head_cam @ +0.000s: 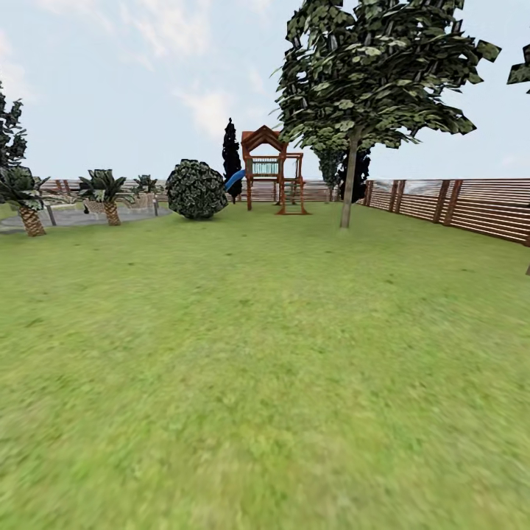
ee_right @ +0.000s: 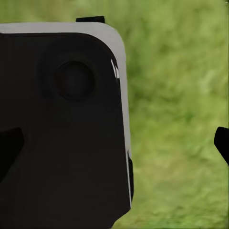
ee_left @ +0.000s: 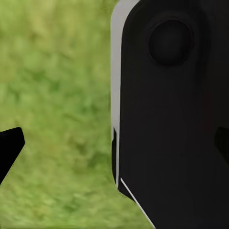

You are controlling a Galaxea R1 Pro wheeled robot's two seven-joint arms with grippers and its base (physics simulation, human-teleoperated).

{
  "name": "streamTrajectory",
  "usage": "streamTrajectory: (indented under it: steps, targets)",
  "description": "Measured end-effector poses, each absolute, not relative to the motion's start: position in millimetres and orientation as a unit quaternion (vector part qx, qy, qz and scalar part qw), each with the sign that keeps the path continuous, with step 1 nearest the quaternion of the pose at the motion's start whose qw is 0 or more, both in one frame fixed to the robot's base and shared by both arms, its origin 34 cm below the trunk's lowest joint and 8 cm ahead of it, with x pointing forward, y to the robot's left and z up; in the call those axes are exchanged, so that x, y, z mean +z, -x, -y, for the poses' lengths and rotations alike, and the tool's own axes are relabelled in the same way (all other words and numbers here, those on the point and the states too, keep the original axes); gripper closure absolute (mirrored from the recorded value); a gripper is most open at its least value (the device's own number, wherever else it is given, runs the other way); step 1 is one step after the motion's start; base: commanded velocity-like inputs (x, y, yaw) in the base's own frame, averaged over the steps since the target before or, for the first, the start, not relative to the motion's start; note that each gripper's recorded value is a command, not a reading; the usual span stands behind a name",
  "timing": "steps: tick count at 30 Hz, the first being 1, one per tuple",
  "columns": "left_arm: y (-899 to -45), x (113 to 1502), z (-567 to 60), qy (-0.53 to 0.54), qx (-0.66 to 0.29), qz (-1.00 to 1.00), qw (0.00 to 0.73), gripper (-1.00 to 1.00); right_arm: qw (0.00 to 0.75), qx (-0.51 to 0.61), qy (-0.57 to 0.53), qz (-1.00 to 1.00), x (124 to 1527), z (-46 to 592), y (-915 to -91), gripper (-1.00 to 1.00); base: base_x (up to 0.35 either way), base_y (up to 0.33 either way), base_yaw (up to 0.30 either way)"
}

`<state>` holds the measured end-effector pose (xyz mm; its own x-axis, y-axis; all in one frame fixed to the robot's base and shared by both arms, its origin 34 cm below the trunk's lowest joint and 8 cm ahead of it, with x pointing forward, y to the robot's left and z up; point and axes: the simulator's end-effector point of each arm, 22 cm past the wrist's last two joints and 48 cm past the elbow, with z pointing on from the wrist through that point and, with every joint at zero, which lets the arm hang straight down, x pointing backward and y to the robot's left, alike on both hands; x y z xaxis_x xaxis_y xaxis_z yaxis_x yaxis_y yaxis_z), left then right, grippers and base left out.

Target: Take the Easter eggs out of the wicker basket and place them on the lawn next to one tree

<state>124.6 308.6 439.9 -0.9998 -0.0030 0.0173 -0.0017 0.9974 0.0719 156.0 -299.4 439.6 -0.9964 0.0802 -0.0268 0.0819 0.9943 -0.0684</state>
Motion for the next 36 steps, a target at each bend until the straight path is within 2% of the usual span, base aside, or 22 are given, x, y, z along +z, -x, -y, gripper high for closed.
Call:
streamTrajectory:
  steps: [10,28,36]
  targets:
    - [-126.1,440.0,-310.2,-0.002,-0.037,0.999,0.007,-1.00,0.014,-0.033,-0.047,-0.998,439.4,296.6,-156.7,-1.00,0.321,0.000,0.005]
    - [-125.8,440.0,-310.3,-0.002,-0.038,0.999,0.008,-1.00,0.013,-0.035,-0.048,-0.998,439.4,296.7,-156.4,-1.00,0.325,0.000,0.273]
    - [-125.9,440.0,-309.5,-0.002,-0.037,0.999,0.007,-1.00,0.014,-0.035,-0.049,-0.998,439.5,297.4,-156.6,-1.00,0.325,0.000,0.037]
